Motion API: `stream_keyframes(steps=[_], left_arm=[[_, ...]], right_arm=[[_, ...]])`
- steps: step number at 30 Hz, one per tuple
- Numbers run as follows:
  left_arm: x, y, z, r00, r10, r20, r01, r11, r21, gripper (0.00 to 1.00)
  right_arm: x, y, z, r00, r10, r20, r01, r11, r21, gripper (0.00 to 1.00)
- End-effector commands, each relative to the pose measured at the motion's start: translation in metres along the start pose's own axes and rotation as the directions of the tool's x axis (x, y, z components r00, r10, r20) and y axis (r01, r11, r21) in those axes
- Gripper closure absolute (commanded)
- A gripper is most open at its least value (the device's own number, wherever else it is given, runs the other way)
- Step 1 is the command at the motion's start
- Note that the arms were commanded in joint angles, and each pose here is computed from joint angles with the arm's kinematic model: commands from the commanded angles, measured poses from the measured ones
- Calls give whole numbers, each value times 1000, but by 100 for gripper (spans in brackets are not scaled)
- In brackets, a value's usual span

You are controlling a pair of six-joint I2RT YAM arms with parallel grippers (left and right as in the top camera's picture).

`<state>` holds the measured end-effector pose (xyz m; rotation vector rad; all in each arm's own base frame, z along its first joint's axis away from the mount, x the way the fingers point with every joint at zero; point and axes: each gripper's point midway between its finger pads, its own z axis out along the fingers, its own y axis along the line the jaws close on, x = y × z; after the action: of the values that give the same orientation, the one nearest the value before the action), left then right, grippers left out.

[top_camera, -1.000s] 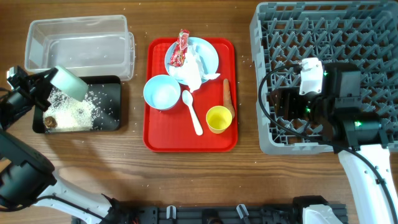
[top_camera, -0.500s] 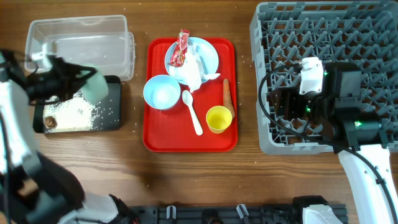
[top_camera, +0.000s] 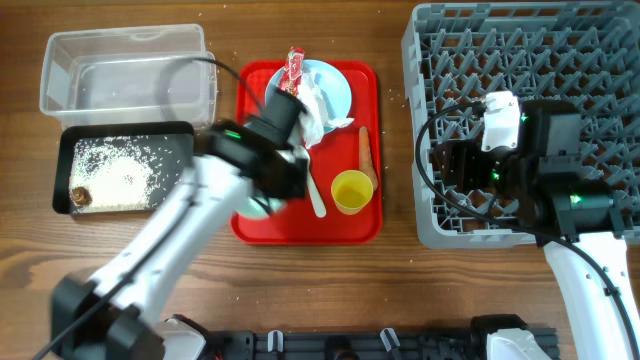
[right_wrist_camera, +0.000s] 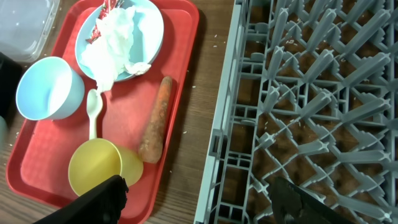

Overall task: Sort waste into correct bins and load items into the dishwasher rack
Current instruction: 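Return the empty green bowl to the red tray with the left gripper, then grasp the yellow cup with the left gripper and lift it toward the right gripper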

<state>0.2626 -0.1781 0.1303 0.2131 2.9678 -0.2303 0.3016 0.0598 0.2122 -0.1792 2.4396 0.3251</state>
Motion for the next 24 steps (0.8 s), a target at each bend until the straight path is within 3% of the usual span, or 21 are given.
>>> stream_keyframes(steps=[1, 4, 11, 12, 13, 15, 21, 24], left_arm=[[22, -4, 36, 999, 42, 2, -41, 986, -159, 96], [27, -3, 62, 992, 121, 23, -110, 955, -276, 95], [24, 18, 94, 995, 100, -18, -99, 917, -387, 87], [24, 20, 98, 995, 95, -25, -97, 915, -392, 83], [23, 22, 100, 996, 90, -28, -94, 914, -395, 69], [20, 21, 100, 996, 88, -16, -88, 917, -389, 56], [-30, -17, 45, 985, 107, 136, -62, 953, -297, 45], [-45, -56, 25, 978, 126, 169, -105, 986, -130, 44]], right_arm=[[-4, 1, -2, 1000, -2, 3, 2, 1000, 2, 23], [-2, 1, -2, 1000, 1, -5, -1, 1000, 2, 23], [5, 1, -2, 999, 7, -32, -7, 1000, 3, 23], [5, 1, -2, 999, 7, -32, -7, 1000, 3, 23], [5, 1, -2, 999, 7, -32, -6, 1000, 3, 23], [4, 1, -2, 1000, 6, -30, -6, 1000, 3, 23], [-2, 1, -2, 1000, 1, -6, -1, 1000, 3, 23], [-1, 1, -2, 1000, 1, -9, -1, 1000, 2, 23]])
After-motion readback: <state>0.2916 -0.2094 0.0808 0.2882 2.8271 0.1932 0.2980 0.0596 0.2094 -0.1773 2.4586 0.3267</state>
